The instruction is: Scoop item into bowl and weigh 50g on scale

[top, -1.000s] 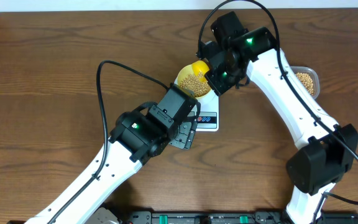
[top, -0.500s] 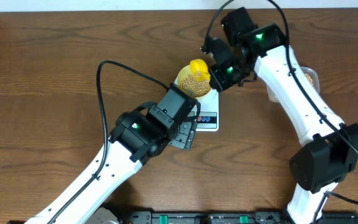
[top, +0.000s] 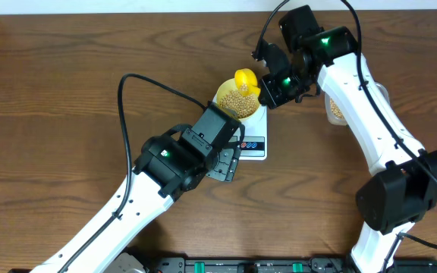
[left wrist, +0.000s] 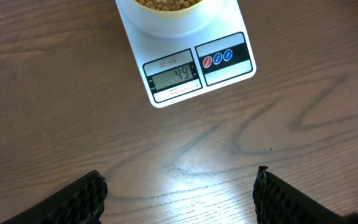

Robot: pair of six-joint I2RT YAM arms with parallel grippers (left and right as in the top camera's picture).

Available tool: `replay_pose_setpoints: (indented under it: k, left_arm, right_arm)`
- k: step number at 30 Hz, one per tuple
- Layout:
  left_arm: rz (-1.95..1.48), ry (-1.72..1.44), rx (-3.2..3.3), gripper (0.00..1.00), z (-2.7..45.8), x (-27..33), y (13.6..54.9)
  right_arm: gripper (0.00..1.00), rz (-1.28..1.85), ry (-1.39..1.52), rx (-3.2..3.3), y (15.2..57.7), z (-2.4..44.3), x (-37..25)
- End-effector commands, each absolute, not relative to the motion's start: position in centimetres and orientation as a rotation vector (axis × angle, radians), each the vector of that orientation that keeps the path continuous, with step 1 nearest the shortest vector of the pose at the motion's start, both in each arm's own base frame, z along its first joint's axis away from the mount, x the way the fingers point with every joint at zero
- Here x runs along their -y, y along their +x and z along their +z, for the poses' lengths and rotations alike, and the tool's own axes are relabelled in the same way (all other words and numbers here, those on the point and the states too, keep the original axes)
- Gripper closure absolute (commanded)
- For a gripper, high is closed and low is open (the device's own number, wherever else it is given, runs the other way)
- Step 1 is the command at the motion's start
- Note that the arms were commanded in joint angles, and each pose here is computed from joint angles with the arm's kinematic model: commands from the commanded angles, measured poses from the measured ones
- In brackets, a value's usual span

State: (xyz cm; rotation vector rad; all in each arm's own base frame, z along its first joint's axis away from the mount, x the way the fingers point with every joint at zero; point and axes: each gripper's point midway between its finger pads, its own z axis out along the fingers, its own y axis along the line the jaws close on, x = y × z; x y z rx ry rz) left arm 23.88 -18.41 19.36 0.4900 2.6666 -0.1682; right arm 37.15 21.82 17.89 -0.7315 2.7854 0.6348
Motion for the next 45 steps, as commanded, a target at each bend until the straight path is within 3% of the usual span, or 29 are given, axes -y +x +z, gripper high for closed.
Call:
replay_pose_setpoints:
  k: [1, 18, 45]
  left_arm:
    - [-0.175, 0.495, -2.653, 0.22, 19.9, 18.6, 24.2]
    - [-0.175, 0.495, -2.653, 0.22, 19.9, 18.6, 24.2]
    - [-0.175, 0.495, -2.653, 0.22, 19.9, 18.6, 24.2]
  right_arm:
    - [0.99, 0.668, -0.713, -2.726, 37.3, 20.2, -22.0]
    - [0.99, 0.671, -0.733, -2.731, 36.9, 20.1, -22.1]
    - [0.99, 0.39, -0.886, -2.702, 36.8, 19.1, -22.6]
